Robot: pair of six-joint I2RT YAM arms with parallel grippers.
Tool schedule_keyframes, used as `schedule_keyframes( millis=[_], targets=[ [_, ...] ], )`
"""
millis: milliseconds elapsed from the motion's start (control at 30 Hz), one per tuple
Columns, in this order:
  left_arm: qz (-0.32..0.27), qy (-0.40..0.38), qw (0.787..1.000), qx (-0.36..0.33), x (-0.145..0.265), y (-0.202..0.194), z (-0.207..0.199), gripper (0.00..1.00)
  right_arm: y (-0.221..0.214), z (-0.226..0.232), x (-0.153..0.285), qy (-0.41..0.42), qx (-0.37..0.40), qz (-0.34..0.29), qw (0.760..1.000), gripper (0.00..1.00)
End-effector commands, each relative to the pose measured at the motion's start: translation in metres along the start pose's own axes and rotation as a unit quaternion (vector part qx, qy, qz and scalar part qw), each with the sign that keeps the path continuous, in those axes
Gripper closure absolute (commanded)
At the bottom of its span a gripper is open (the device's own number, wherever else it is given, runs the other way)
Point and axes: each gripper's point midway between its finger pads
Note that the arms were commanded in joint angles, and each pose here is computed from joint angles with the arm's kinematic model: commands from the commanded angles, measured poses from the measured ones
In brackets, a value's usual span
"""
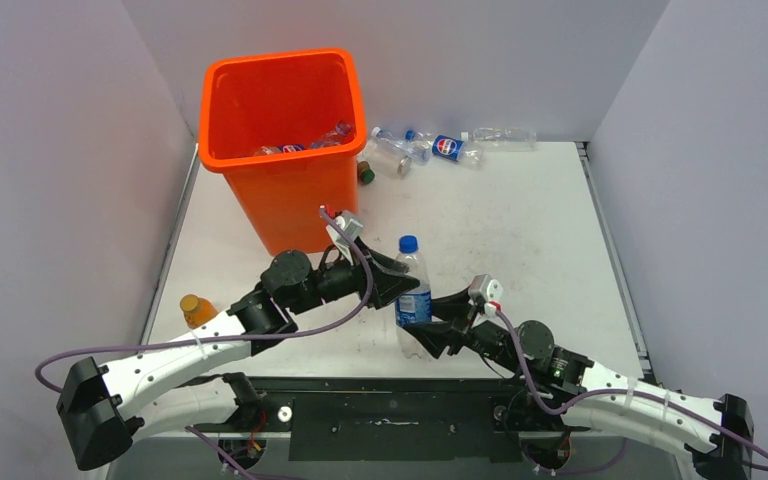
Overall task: Put the plastic bottles in the bin
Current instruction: Pick up the plastic bottle at the center of the board.
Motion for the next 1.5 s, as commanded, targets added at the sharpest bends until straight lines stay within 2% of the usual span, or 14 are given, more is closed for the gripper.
schedule_keyframes(
  millis=[0, 100, 200, 500, 567, 667, 733, 767, 900, 933, 967, 1200, 1333, 1467],
  targets=[
    [-0.033, -0.061, 0.998, -0.011, -0.001, 0.024, -0.032, 0.65, 0.035, 0.01, -0.006, 0.009, -0.003, -0.037, 0.999, 0.46],
    [-0.049, -0.069, 0.996, -0.021, 0.002, 0.03, -0.037, 0.73, 0.029, 0.009, -0.009, 0.0, -0.014, -0.02, 1.0, 0.18],
    [-0.07, -0.076, 0.994, -0.03, 0.007, 0.036, -0.04, 0.81, 0.023, 0.006, -0.011, -0.01, -0.028, -0.008, 1.0, 0.12],
    [-0.133, -0.097, 0.986, -0.037, 0.021, 0.05, -0.052, 0.9, 0.02, -0.003, -0.015, -0.039, -0.08, -0.027, 0.996, 0.13],
    [-0.142, -0.103, 0.984, -0.04, 0.024, 0.052, -0.055, 0.91, 0.024, 0.0, -0.016, -0.032, -0.092, -0.038, 0.995, 0.18],
    [-0.146, -0.104, 0.983, -0.046, 0.025, 0.05, -0.057, 0.91, 0.028, 0.007, -0.019, -0.014, -0.101, -0.044, 0.994, 0.37],
    [-0.147, -0.103, 0.983, -0.046, 0.026, 0.048, -0.057, 0.85, 0.028, 0.012, -0.022, -0.002, -0.099, -0.041, 0.994, 0.51],
    [-0.148, -0.101, 0.983, -0.045, 0.027, 0.048, -0.057, 0.75, 0.027, 0.014, -0.022, 0.005, -0.095, -0.038, 0.995, 0.56],
    [-0.153, -0.083, 0.984, -0.041, 0.032, 0.051, -0.053, 0.18, 0.03, 0.014, -0.019, 0.008, -0.066, -0.038, 0.997, 0.64],
    [-0.156, -0.074, 0.984, -0.044, 0.034, 0.053, -0.051, 0.0, 0.032, 0.013, -0.018, 0.006, -0.057, -0.037, 0.998, 0.65],
    [-0.159, -0.062, 0.984, -0.047, 0.037, 0.056, -0.049, 0.04, 0.033, 0.012, -0.016, 0.003, -0.048, -0.036, 0.998, 0.65],
    [-0.199, 0.044, 0.978, -0.039, 0.056, 0.099, -0.03, 0.04, 0.032, -0.007, -0.009, -0.05, 0.025, -0.012, 0.998, 0.68],
    [-0.147, 0.093, 0.984, -0.026, 0.045, 0.101, -0.022, 0.04, 0.032, -0.011, -0.008, -0.07, 0.049, -0.006, 0.996, 0.69],
    [-0.11, 0.07, 0.991, -0.013, 0.028, 0.094, -0.032, 0.01, 0.033, -0.005, -0.011, -0.063, 0.055, -0.005, 0.997, 0.69]
  ],
)
Point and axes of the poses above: each gripper's point midway between its finger pads, its own x axis back along the fingers, its own z axis along the line the jaws close on, y = z × x, and after that the axes turned 3 degrees about -x, right-handed
